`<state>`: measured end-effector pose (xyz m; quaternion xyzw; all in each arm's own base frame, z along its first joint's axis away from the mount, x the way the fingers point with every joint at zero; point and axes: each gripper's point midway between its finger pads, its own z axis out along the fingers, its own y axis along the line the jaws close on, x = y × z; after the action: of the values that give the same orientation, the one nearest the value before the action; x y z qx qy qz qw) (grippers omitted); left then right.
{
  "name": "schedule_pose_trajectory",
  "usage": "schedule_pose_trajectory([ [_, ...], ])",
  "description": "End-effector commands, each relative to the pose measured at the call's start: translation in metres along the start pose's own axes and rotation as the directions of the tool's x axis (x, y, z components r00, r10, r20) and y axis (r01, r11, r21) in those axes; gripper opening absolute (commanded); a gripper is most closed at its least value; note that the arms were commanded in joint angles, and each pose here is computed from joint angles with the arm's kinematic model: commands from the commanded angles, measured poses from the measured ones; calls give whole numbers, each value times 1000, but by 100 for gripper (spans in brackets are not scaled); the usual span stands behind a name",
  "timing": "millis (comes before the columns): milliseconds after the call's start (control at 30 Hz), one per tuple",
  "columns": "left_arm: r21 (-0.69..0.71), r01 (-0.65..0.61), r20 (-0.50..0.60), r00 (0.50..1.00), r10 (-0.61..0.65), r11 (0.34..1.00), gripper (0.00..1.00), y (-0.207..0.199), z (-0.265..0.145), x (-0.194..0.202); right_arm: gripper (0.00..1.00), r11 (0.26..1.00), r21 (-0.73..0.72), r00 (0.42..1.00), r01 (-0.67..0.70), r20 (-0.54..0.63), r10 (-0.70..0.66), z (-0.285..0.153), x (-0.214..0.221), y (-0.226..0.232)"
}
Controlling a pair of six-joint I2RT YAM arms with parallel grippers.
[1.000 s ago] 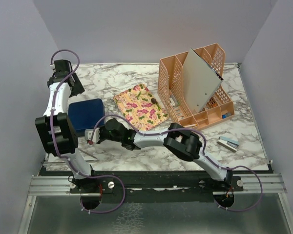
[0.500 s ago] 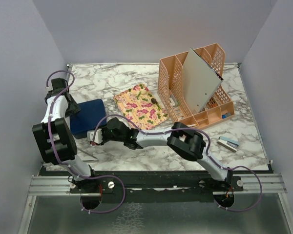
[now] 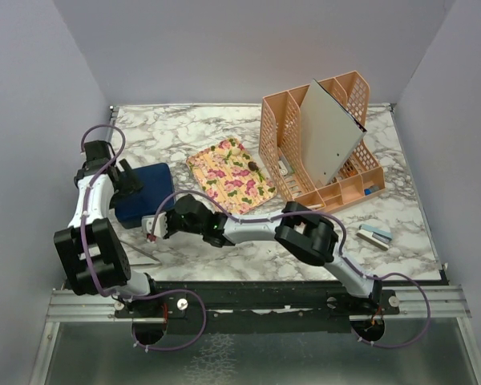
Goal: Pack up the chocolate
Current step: Adjust the packing box at the center of the board.
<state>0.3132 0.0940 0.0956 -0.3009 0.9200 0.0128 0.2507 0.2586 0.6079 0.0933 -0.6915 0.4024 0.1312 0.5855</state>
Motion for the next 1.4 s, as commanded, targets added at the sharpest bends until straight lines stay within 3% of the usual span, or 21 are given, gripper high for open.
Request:
schedule_pose_trajectory([
  [0,-22,52,-13,999,-52,998,99,6,-3,15,8,992,-126,993,-18,-122,3,-17,42,51],
  [100,-64,42,19,999,-41,997,99,15,-8,10,11,989,-141,998,-45,-59,37,-24,25,51],
  [133,-63,33,36,999,-31,997,98,15,-12,5,17,989,-139,998,-58,-34,54,-25,18,49],
  [333,32,-20,194,981,13,999,89,-11,-47,-59,36,978,-131,977,-164,118,179,-40,-42,16],
  [467,104,-51,300,954,18,993,79,-31,-60,-98,36,971,-164,973,-171,128,193,-47,-51,15],
  [633,158,-82,343,939,23,984,72,-47,-44,-121,26,963,-197,972,-181,114,206,-44,-41,31],
  [667,186,-89,334,942,23,979,65,-53,-39,-123,25,960,-207,970,-187,116,214,-42,-41,34],
  [767,294,-77,270,963,-6,953,29,-76,-25,-122,23,946,-256,968,-200,101,231,-35,-38,45],
  [867,298,-60,241,970,-14,953,18,-80,-9,-124,22,942,-267,968,-205,86,236,-27,-34,49],
  [967,265,-61,228,974,-1,962,14,-76,8,-127,21,945,-262,972,-196,75,222,-22,-26,54],
  [1367,265,-52,78,996,32,963,17,-78,76,-107,21,947,-260,974,-190,68,214,-4,-16,62],
])
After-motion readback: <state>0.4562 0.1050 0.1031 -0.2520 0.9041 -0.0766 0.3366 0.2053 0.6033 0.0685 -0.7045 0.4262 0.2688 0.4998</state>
